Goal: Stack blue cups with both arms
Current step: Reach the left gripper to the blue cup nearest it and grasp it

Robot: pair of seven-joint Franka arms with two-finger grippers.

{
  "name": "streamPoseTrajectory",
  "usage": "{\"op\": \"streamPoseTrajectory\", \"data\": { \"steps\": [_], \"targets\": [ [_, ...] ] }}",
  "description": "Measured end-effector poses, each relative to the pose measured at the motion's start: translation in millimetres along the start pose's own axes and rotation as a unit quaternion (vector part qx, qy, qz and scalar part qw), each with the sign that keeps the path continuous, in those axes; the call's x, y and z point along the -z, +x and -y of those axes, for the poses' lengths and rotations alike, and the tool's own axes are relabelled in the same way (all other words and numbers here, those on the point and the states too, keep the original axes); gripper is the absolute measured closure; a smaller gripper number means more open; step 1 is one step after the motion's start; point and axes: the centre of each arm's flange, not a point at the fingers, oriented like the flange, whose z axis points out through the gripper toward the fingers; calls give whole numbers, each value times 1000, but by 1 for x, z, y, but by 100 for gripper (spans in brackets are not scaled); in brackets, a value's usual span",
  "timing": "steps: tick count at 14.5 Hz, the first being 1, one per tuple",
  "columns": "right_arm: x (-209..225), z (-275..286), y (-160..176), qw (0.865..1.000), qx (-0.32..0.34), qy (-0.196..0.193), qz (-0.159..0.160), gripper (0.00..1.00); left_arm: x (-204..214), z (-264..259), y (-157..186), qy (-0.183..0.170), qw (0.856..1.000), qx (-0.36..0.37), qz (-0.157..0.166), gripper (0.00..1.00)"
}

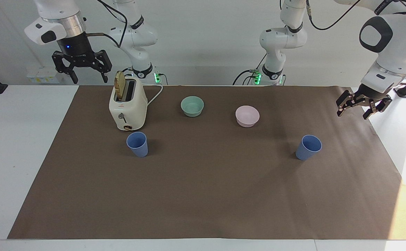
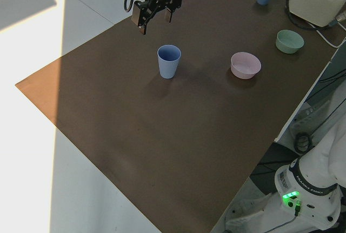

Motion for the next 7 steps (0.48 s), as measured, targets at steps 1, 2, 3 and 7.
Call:
{"op": "streamPoseTrajectory", "data": {
  "steps": [1, 2, 3, 7],
  "targets": [
    [0, 0, 0, 1000, 0, 0, 0, 0, -9, 2, 4, 2, 1000, 1, -2, 0],
    [0, 0, 0, 1000, 0, 0, 0, 0, -19, 5, 7, 3, 1000, 3, -3, 0],
    [0, 0, 0, 1000, 0, 0, 0, 0, -29, 9, 10, 5, 1000, 5, -3, 0],
    [0, 0, 0, 1000, 0, 0, 0, 0, -74, 18, 19, 7, 1000, 9, 5, 0]
  ]
}}
